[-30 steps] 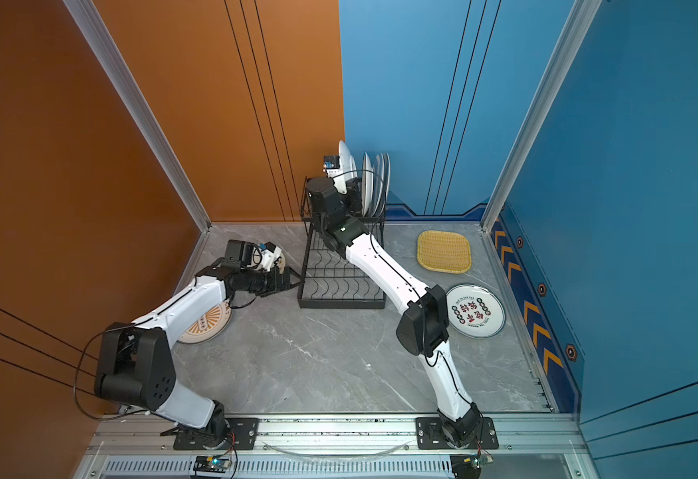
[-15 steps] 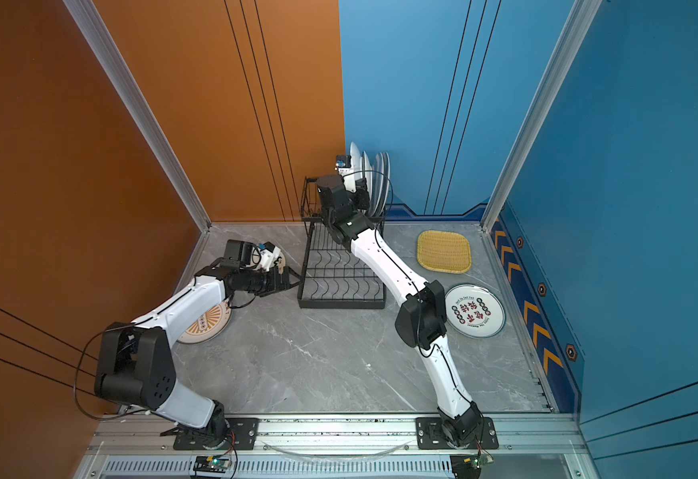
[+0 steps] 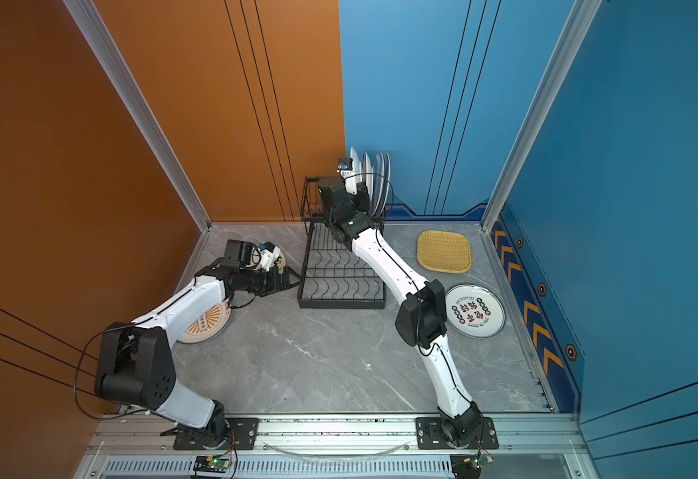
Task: Load plates into a dish rack
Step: Place the plate on the dish rack.
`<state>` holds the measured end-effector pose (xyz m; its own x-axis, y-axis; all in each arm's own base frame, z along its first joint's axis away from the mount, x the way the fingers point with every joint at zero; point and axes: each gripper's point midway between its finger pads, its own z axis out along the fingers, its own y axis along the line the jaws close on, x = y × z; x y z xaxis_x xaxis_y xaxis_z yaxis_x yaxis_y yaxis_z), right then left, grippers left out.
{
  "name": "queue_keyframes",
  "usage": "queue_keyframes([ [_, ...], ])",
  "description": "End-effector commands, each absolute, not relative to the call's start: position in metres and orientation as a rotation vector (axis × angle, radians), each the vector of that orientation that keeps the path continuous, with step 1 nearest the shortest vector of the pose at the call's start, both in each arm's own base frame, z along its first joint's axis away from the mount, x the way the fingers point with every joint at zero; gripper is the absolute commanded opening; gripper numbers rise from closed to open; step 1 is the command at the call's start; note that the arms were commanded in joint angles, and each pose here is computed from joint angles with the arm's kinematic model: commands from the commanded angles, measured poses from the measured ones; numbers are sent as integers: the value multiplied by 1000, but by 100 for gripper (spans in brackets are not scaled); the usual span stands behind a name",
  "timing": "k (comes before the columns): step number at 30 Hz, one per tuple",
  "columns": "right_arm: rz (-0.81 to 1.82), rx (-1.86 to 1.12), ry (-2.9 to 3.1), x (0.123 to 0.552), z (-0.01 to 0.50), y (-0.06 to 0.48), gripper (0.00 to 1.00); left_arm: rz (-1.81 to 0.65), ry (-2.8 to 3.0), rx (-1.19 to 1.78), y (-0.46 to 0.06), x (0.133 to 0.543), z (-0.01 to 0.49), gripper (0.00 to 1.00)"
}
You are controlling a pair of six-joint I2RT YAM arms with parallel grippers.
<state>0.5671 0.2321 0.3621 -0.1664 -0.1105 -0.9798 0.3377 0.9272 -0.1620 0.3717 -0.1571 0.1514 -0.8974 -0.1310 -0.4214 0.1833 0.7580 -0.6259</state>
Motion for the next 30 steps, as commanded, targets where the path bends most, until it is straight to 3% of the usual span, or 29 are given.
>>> queue_keyframes([
  [1, -382, 208, 1701, 574, 356, 227, 0, -947, 2529, 35, -155, 370, 145, 98],
  [3, -383, 201, 1711, 574, 352, 229, 3, -947, 2527, 36, -155, 371, 145, 98],
  [10, -360, 190, 1707, 571, 361, 231, 32, -938, 2537, 38, -156, 370, 142, 98],
  [14, -343, 180, 1700, 563, 374, 233, 42, -921, 2555, 48, -158, 370, 135, 98],
  [25, -250, 116, 1721, 520, 412, 244, 57, -804, 2611, 58, -162, 386, 109, 100],
  [30, -179, 108, 1743, 491, 426, 240, 59, -746, 2635, 14, -163, 397, 99, 88],
])
